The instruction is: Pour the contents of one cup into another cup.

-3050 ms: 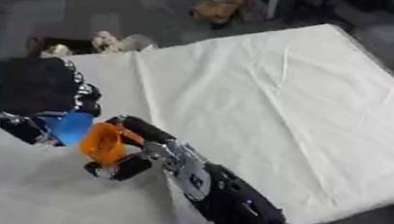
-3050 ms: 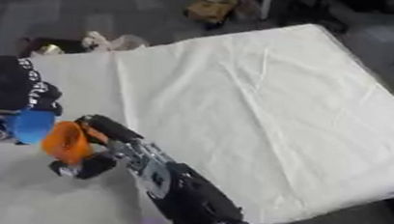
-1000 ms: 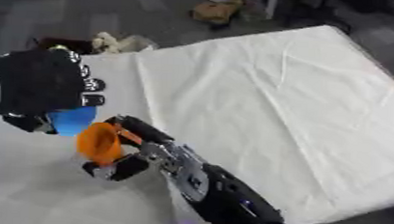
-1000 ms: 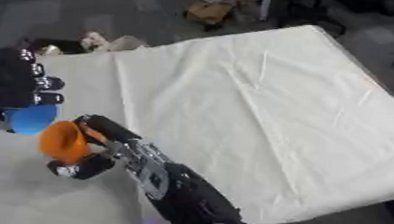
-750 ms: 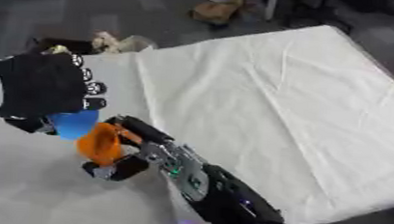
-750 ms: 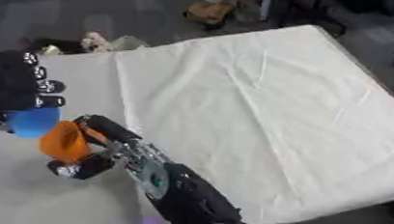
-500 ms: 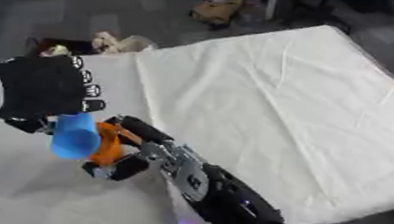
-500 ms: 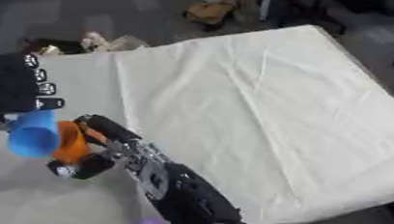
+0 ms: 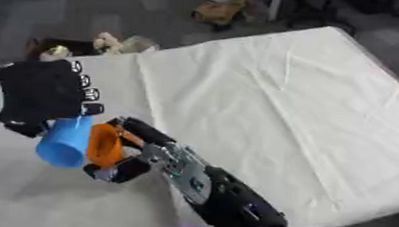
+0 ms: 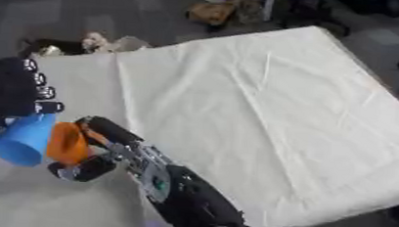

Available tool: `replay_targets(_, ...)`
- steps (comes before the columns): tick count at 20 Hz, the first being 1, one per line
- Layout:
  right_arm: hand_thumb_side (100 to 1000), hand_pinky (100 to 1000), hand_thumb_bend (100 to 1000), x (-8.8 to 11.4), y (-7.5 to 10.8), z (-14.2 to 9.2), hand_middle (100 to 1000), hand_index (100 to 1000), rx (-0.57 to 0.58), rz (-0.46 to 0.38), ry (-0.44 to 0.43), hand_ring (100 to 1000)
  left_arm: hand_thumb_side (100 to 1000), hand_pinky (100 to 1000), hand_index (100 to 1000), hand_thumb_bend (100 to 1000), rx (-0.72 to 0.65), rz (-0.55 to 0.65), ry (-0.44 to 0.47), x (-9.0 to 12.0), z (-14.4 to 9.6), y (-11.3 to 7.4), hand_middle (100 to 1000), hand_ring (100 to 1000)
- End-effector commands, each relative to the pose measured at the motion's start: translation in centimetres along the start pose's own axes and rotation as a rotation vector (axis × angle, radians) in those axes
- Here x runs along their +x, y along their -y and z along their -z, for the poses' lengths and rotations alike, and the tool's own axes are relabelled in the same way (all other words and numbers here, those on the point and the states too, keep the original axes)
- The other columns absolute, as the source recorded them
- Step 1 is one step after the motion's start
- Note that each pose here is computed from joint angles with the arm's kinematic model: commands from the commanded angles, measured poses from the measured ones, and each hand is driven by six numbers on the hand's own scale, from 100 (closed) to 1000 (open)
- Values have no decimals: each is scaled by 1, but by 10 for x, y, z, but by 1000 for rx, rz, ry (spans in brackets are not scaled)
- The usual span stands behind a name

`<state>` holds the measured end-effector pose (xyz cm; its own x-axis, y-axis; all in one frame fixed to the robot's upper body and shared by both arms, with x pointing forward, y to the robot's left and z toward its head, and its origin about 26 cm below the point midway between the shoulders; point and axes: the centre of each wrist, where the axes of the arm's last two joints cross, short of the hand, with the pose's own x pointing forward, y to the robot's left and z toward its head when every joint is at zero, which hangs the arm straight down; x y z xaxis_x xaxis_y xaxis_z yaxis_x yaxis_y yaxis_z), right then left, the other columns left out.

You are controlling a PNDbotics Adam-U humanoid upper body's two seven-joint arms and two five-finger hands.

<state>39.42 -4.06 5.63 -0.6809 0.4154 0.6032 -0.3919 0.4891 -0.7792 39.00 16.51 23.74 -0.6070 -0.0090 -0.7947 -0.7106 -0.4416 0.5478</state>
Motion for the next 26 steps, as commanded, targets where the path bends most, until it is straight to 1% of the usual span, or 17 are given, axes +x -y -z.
replay_targets(1,323,851,100,10,7,8,245,381,-20,-9,34,828,259,100,653,682,-1,3,-21,-8,-7,-3,100,100)
replay_targets(3,375,851,100,10,7,8,249,386,-20,-10,35,829,260,100,654,673,2,-5,-18,-8,-7,-2,100,100)
replay_targets(4,458,852,100,10,6,8,264,398,-20,-10,38,831,260,100,654,667,3,-8,-16,-7,-6,-2,100,100)
replay_targets(5,469,853,100,10,6,8,267,401,-21,-11,40,832,260,100,654,665,5,-12,-15,-7,-6,-2,100,100)
replay_targets(6,531,853,100,10,6,8,287,421,-21,-10,42,833,258,100,654,651,7,-17,-13,-6,-6,-1,100,100)
replay_targets(7,563,854,100,10,6,7,298,431,-21,-11,45,834,255,100,655,635,11,-26,-12,-5,-5,0,100,100)
replay_targets(8,590,856,127,9,5,7,320,452,-20,-11,46,836,250,100,656,612,15,-37,-11,-4,-5,2,100,100)
replay_targets(10,611,857,145,8,4,6,334,459,-18,-11,44,837,240,100,659,557,23,-72,-11,0,-5,7,100,100)
replay_targets(13,614,858,142,5,1,4,336,461,-15,-7,39,838,228,100,662,491,32,-144,-19,8,-5,18,100,100)
replay_targets(14,615,858,141,4,0,4,338,461,-14,-8,37,838,216,100,665,441,36,-170,-28,10,-6,22,100,100)
replay_targets(15,616,858,140,3,-1,3,339,461,-14,-9,35,838,212,100,666,425,42,-200,-40,13,-7,26,100,100)
replay_targets(16,616,858,139,2,-1,3,339,461,-13,-11,33,838,204,100,670,381,50,-230,-54,16,-8,30,100,106)
replay_targets(19,613,859,140,0,-2,2,340,463,-12,-22,28,839,194,100,678,302,69,-320,-96,23,-11,39,120,137)
replay_targets(21,628,863,179,-1,-1,2,352,477,-10,-44,27,841,195,100,690,252,87,-380,-132,27,-15,44,168,187)
replay_targets(23,650,867,235,-2,0,1,383,512,-9,-77,25,844,197,180,698,244,113,-439,-174,30,-20,47,224,247)
replay_targets(25,682,877,318,-3,2,1,444,593,-7,-126,24,855,197,295,711,262,152,-507,-227,33,-25,51,297,324)
replay_targets(26,698,885,370,-4,4,0,482,654,-4,-157,24,865,203,373,721,311,176,-544,-258,35,-28,52,337,366)
